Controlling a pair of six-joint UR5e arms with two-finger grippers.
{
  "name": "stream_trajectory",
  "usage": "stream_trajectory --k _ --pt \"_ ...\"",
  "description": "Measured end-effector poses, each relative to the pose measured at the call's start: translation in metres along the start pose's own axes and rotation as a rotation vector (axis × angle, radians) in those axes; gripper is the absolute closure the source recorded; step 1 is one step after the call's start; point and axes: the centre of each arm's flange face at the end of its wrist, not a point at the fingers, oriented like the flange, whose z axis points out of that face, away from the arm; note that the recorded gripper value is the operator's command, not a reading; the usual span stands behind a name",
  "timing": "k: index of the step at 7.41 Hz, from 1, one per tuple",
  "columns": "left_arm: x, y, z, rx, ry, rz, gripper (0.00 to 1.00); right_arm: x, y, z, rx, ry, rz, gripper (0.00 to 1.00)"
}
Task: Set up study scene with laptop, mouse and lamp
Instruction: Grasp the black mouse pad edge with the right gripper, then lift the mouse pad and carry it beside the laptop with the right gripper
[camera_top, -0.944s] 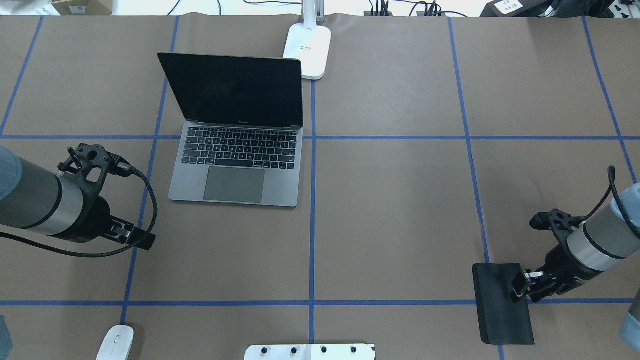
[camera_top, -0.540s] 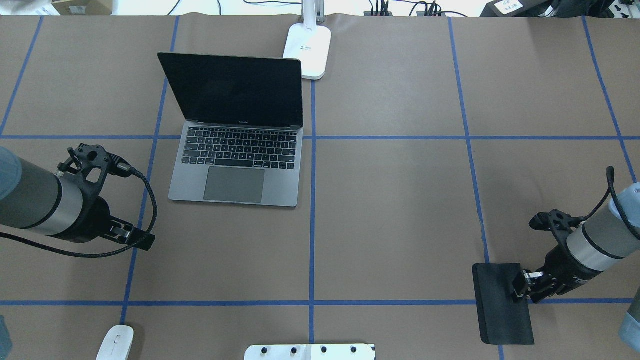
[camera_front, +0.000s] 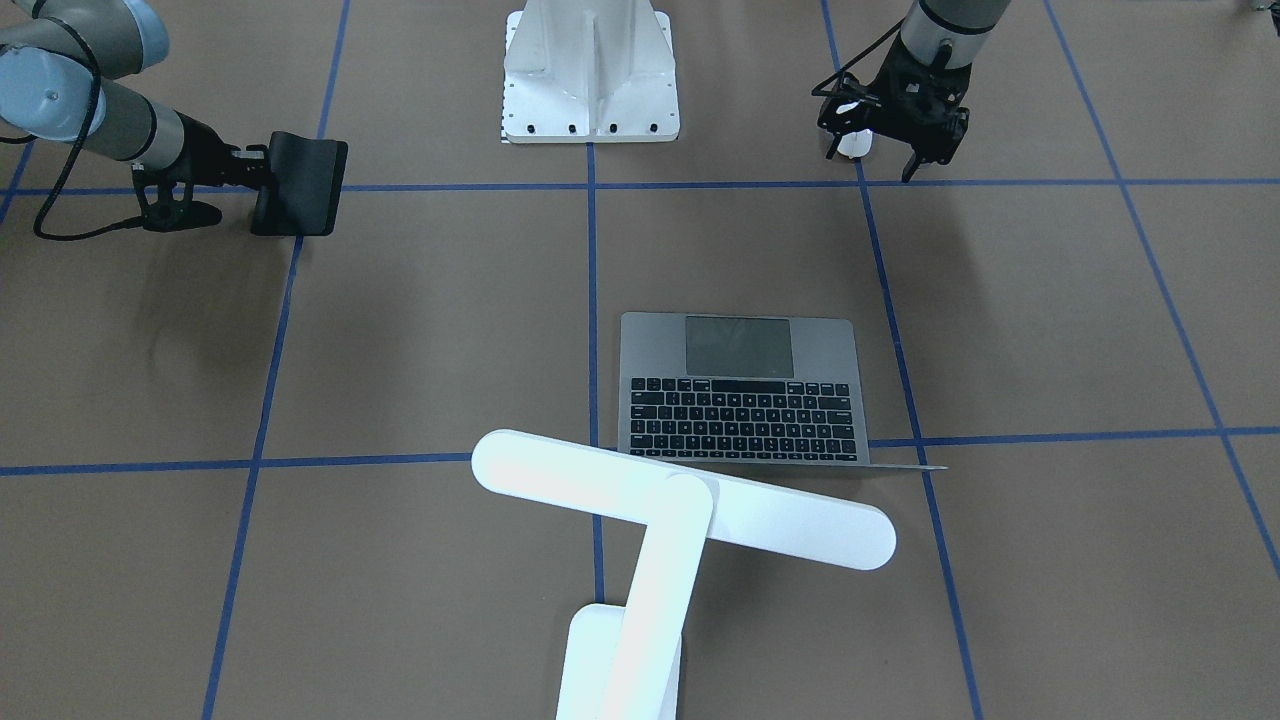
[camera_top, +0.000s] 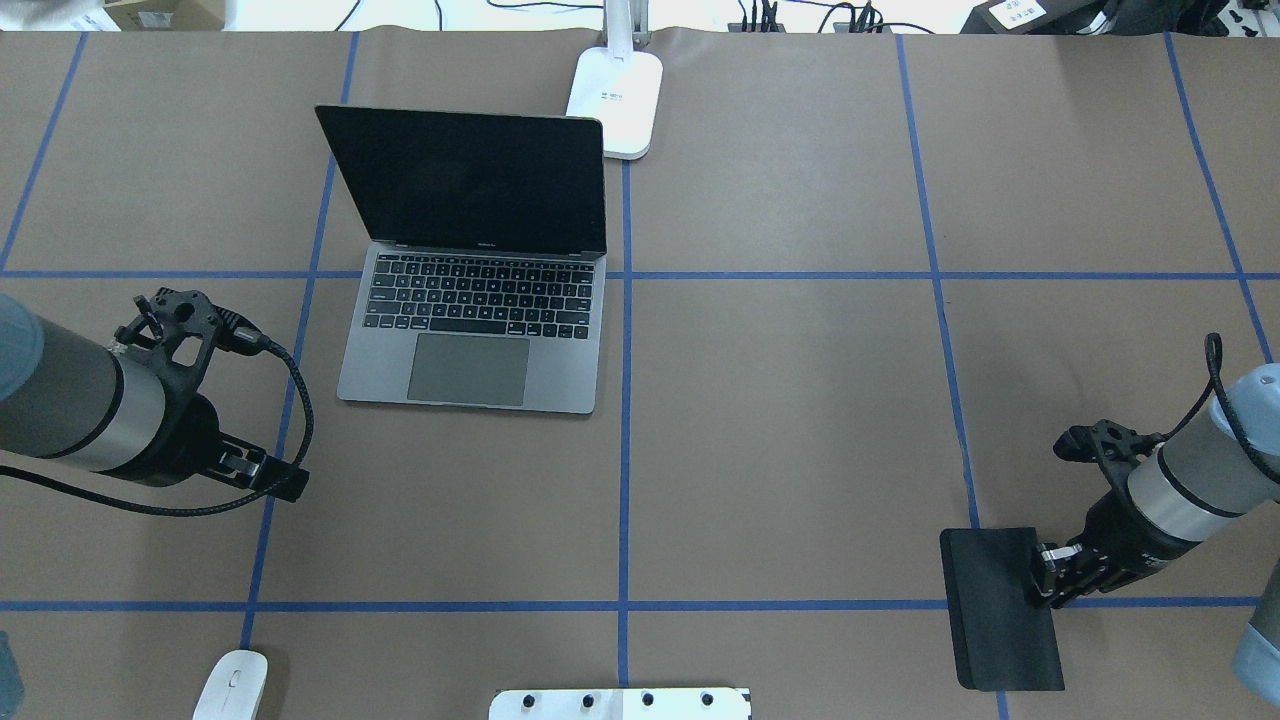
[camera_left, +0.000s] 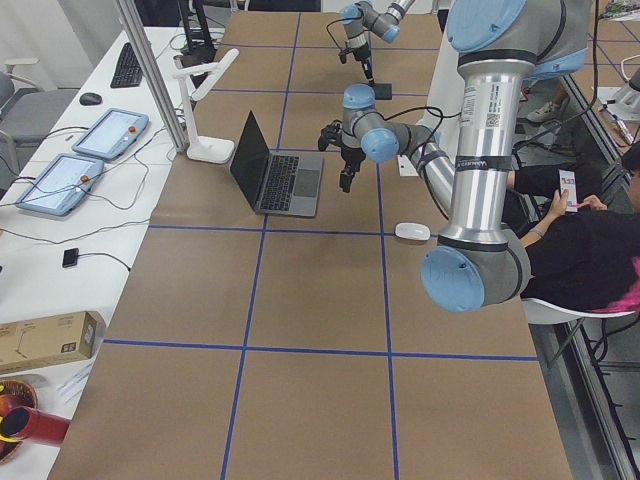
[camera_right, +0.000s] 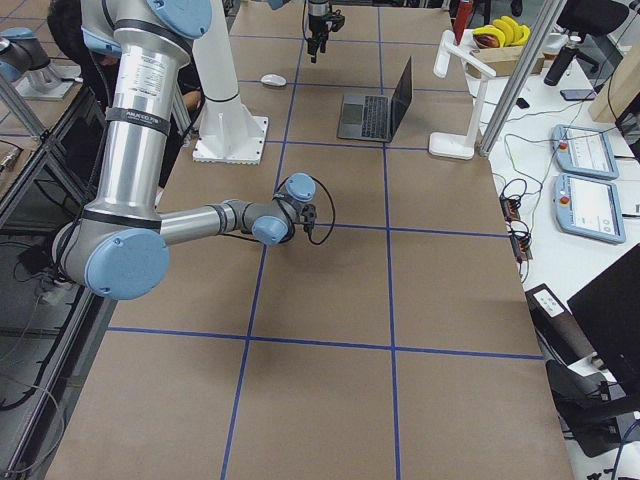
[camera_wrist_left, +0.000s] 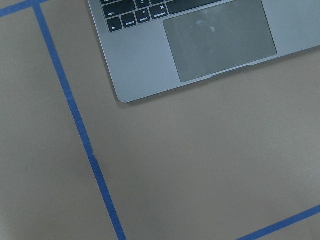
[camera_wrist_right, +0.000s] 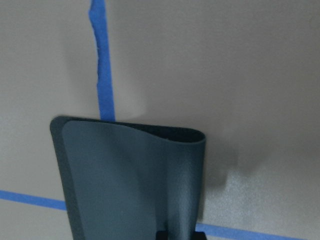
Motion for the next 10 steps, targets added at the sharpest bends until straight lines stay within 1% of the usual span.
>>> stream_trajectory --k 2,5,6,7,8,10 --pt "0.0 0.0 0.0 0.0 0.0 0.0 0.01 -0.002 0.0 -0.002 -0.001 -0.005 -0.009 0.86" --pt "0.0 0.0 -0.001 0.001 0.0 0.0 0.01 -0.004 -0.001 -0.008 0.013 -0.013 -0.051 0.87" --pt "0.0 0.0 -0.001 0.002 0.001 -0.001 0.01 -0.005 -0.002 -0.015 0.029 -0.02 -0.064 0.87" --pt "-0.001 0.0 -0.002 0.004 0.001 -0.002 0.01 -0.009 -0.004 -0.028 0.055 -0.035 -0.076 0.87" --pt "-0.003 0.0 -0.004 0.004 0.001 -0.006 0.01 -0.012 -0.006 -0.045 0.087 -0.053 -0.086 0.87" --pt "-0.016 0.016 -0.013 -0.009 -0.004 -0.019 0.01 -0.022 -0.007 -0.08 0.156 -0.089 -0.101 0.87"
